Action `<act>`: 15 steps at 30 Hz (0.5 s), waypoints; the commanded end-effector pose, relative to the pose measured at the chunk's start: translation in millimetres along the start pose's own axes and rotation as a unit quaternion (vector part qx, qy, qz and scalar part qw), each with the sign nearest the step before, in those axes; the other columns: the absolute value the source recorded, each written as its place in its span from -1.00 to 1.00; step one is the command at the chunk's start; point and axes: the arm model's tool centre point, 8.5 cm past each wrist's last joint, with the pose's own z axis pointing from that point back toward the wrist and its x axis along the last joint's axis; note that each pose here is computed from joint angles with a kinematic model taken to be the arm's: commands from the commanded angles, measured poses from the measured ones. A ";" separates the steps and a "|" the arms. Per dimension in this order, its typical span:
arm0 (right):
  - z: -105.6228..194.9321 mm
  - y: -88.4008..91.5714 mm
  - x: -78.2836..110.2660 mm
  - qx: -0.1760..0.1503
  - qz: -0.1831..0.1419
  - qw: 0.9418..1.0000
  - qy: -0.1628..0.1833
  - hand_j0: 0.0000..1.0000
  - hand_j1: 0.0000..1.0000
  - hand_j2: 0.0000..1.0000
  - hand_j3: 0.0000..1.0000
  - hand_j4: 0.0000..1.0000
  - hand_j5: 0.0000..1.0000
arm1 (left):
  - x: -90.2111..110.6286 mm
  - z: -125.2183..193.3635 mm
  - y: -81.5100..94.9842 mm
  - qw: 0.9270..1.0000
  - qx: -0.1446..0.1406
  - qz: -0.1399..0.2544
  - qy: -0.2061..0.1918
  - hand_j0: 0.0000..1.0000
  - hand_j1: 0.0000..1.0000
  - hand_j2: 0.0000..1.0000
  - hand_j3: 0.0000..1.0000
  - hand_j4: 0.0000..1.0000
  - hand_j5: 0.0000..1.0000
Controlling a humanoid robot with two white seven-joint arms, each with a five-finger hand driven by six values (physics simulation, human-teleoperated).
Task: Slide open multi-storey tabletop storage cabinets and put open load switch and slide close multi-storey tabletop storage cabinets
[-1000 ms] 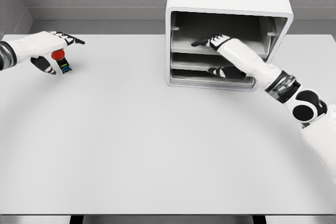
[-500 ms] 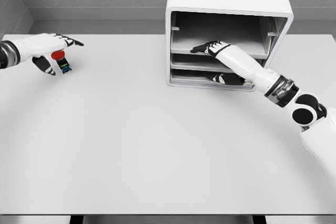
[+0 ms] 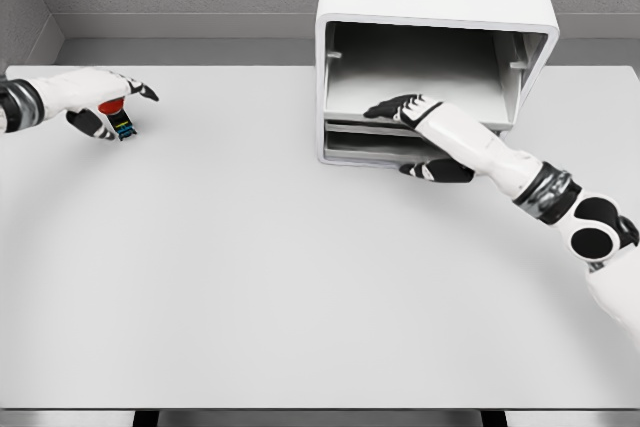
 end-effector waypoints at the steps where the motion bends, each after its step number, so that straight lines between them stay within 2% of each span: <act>1: 9.3 -6.2 -9.1 0.015 0.034 0.999 0.019 0.76 0.76 0.76 0.76 0.76 0.76 | -1.4 -0.3 -2.4 1.000 -0.002 0.006 0.001 0.64 0.64 0.64 0.64 0.64 0.64; 6: 19.1 -2.7 -5.9 0.014 0.032 0.999 0.022 0.76 0.76 0.76 0.76 0.76 0.76 | -3.9 0.0 -5.0 1.000 -0.005 0.010 0.004 0.64 0.64 0.64 0.64 0.64 0.64; 15: 40.0 -13.2 2.4 0.014 0.051 0.998 0.022 0.76 0.76 0.76 0.76 0.76 0.76 | -6.0 2.3 2.5 1.000 0.001 0.007 0.006 0.64 0.64 0.64 0.64 0.64 0.64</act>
